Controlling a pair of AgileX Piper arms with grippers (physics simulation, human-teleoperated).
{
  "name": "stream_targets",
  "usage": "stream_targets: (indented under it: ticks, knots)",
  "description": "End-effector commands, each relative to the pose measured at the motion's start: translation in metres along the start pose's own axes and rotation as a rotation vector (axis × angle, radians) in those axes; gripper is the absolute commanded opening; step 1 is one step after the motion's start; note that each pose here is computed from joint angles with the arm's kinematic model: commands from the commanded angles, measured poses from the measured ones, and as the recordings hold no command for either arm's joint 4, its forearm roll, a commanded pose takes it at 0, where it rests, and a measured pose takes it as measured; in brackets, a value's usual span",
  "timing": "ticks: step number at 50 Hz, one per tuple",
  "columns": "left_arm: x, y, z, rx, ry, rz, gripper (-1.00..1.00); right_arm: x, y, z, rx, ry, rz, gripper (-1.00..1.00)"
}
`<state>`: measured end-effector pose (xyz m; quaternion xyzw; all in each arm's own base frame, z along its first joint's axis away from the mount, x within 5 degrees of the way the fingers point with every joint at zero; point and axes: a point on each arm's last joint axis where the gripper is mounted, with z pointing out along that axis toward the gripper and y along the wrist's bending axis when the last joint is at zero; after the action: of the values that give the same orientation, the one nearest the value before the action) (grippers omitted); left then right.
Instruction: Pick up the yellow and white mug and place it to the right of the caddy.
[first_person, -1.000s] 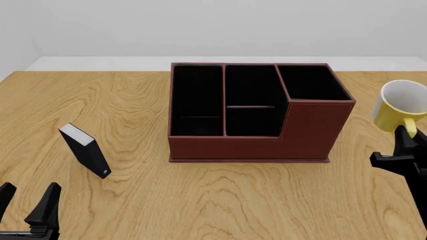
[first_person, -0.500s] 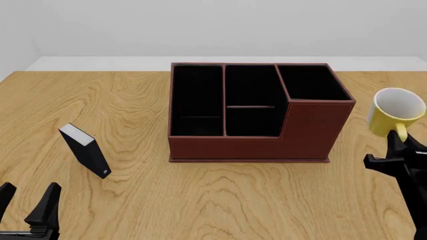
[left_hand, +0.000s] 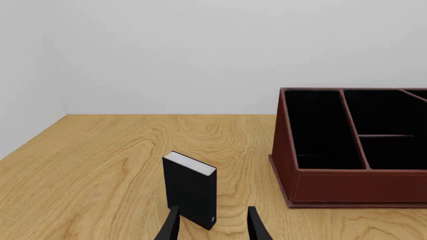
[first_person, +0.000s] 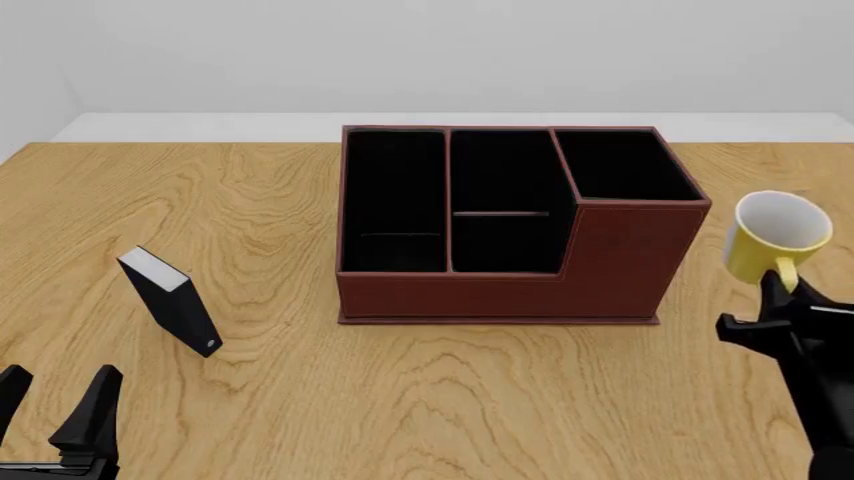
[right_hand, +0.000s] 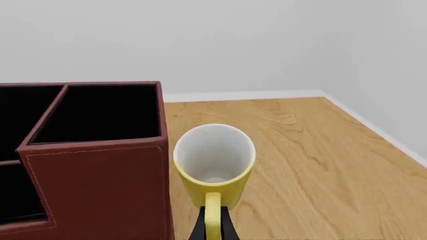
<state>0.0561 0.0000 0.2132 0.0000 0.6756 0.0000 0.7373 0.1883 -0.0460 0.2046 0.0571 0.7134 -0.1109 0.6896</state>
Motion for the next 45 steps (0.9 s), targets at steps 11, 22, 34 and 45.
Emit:
stream_targets:
  ticks: [11,22,34,45]
  knots:
    - [0.0,0.0,0.0,0.0,0.0,0.0,1.0,0.017,0.0,0.011,0.007,0.024,0.015,-1.0]
    - [0.0,0.0,0.0,0.0,0.0,0.0,1.0,0.025,-0.001,0.017,0.01,0.039,0.018,-1.0]
    - [0.0,0.0,0.0,0.0,0.0,0.0,1.0,0.033,-0.001,0.023,0.012,0.054,0.019,-1.0]
    - [0.0,0.0,0.0,0.0,0.0,0.0,1.0,0.04,-0.001,0.026,0.014,0.07,0.018,-1.0]
